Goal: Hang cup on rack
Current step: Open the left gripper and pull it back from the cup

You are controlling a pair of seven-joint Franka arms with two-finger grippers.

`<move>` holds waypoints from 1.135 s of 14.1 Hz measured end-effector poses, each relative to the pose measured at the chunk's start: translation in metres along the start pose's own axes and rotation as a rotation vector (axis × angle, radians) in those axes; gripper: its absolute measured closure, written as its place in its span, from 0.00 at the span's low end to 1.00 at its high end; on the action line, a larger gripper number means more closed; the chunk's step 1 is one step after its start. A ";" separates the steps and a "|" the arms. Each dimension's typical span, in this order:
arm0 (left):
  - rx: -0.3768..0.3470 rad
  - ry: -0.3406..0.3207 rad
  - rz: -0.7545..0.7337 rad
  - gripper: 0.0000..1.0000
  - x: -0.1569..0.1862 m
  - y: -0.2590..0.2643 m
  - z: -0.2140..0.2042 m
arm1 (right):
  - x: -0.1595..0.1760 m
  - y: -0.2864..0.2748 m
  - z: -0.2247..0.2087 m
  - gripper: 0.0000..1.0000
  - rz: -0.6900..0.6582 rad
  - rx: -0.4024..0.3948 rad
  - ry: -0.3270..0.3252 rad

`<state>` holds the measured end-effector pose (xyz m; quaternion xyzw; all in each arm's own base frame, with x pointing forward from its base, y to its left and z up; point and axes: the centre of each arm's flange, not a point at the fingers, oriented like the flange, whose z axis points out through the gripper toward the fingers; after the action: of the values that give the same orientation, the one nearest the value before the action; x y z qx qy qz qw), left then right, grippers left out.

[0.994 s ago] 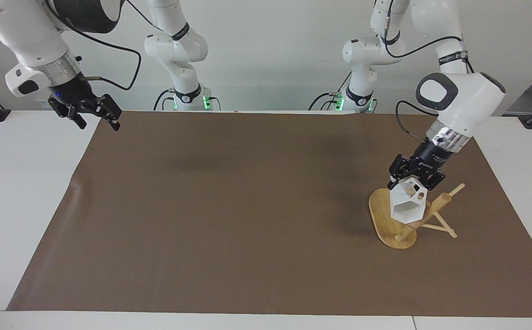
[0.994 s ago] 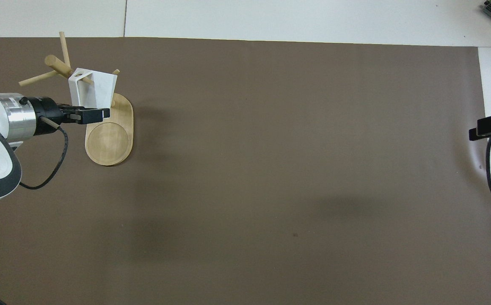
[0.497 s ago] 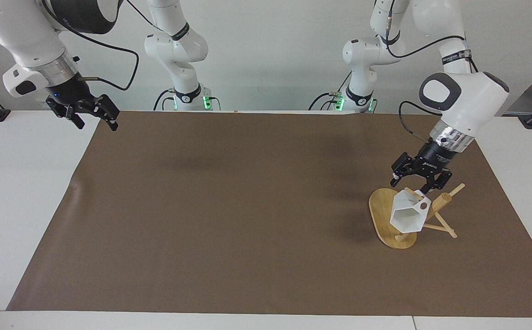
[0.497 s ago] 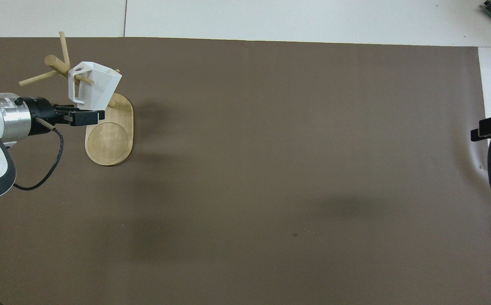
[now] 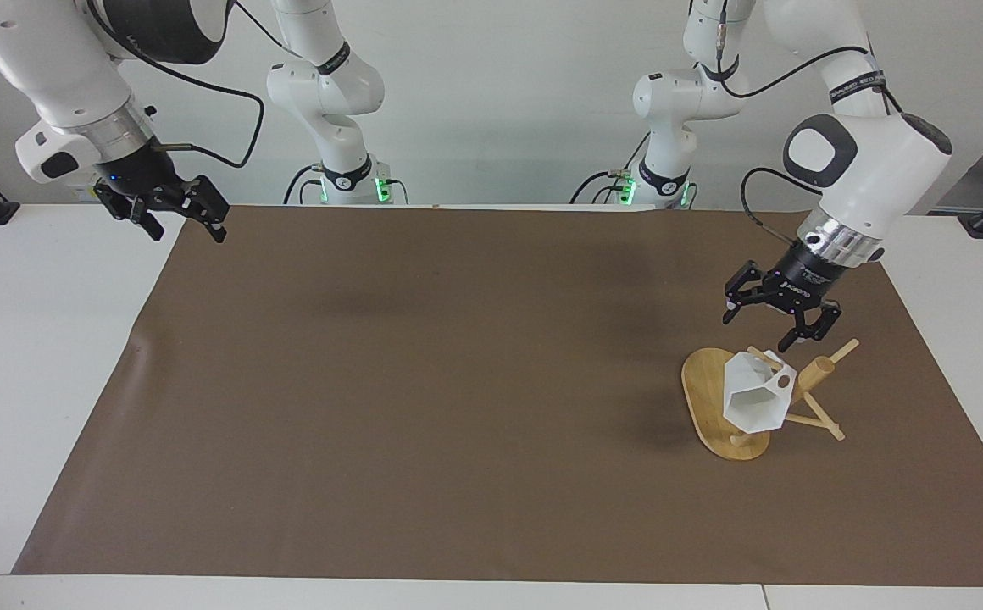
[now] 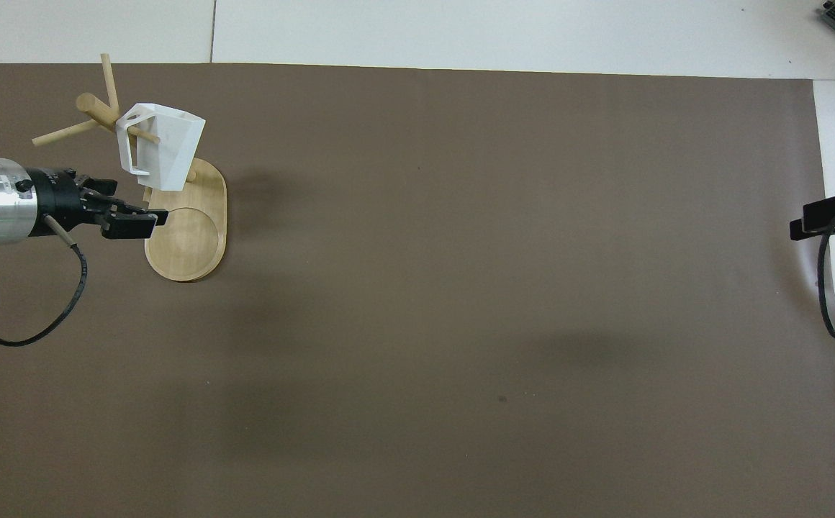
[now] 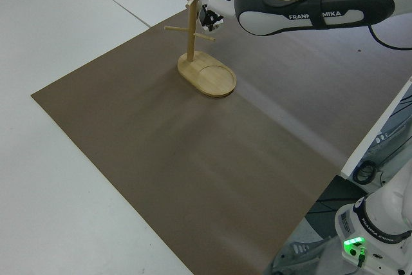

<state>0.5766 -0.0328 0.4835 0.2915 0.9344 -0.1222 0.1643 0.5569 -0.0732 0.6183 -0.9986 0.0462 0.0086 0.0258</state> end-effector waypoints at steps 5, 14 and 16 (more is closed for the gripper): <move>0.059 0.033 0.422 0.00 0.007 -0.014 -0.023 | 0.000 0.000 0.000 0.00 0.000 0.000 0.000; 0.104 0.126 1.157 0.00 0.005 -0.019 -0.066 | 0.000 0.000 0.000 0.00 0.000 0.000 0.000; 0.100 0.144 1.289 0.00 0.001 -0.020 -0.073 | 0.000 0.000 0.000 0.00 0.000 0.000 0.000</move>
<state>0.5473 -0.0248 0.5527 0.8085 0.5739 -0.0226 0.1280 0.5569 -0.0732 0.6182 -0.9986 0.0462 0.0087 0.0258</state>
